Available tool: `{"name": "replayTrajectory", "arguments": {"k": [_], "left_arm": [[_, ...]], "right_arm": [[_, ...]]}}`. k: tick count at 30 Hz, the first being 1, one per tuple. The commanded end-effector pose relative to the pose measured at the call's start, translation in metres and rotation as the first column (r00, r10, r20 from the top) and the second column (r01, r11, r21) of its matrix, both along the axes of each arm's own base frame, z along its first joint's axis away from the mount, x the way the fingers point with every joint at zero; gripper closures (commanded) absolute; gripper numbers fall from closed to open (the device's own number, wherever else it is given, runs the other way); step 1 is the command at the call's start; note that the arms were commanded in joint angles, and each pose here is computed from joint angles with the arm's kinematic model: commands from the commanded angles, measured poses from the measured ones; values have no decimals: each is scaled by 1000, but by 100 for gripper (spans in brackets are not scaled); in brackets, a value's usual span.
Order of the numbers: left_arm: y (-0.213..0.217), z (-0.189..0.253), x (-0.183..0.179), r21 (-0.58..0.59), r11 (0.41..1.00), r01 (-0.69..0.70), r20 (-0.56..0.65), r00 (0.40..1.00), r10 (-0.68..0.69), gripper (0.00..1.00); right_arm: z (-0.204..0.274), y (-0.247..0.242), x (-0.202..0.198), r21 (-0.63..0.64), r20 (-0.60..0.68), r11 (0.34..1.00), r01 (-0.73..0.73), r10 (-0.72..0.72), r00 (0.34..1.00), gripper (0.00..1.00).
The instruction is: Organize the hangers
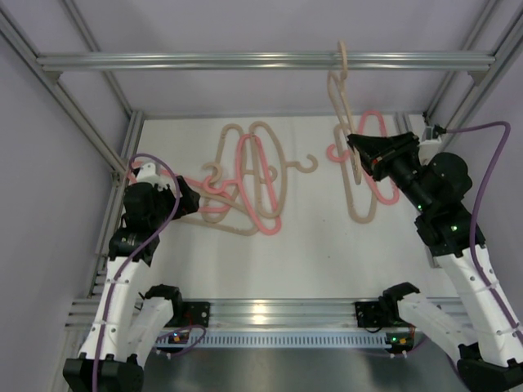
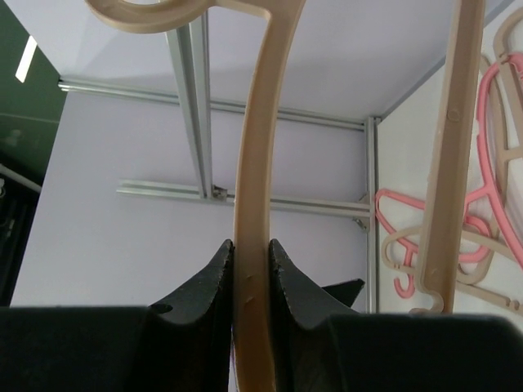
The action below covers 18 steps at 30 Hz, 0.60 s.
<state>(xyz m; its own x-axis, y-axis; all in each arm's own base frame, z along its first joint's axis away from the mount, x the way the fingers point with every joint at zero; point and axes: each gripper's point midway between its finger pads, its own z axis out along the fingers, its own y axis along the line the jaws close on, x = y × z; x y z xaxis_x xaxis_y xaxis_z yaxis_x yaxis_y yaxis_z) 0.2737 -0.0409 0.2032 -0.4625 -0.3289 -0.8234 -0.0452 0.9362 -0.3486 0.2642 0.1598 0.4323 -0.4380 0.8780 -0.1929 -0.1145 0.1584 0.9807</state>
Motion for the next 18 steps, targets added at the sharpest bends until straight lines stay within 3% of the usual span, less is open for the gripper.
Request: {"name": "replayTrajectory", "arguments": {"k": [1,10,18], "left_arm": [[-1,12,4,8,1000,10,67,998,-10,2],[0,14,3,9,1000,7,75,997,-8,2],[0,13,3,8,1000,8,75,997,-9,2]], "right_arm": [[-12,-6,9,44,-54,998,38,-35,998,100],[-12,-6,21,41,-32,999,28,-27,999,100],[-56,-3,33,34,-72,999,10,-7,997,100]]}}
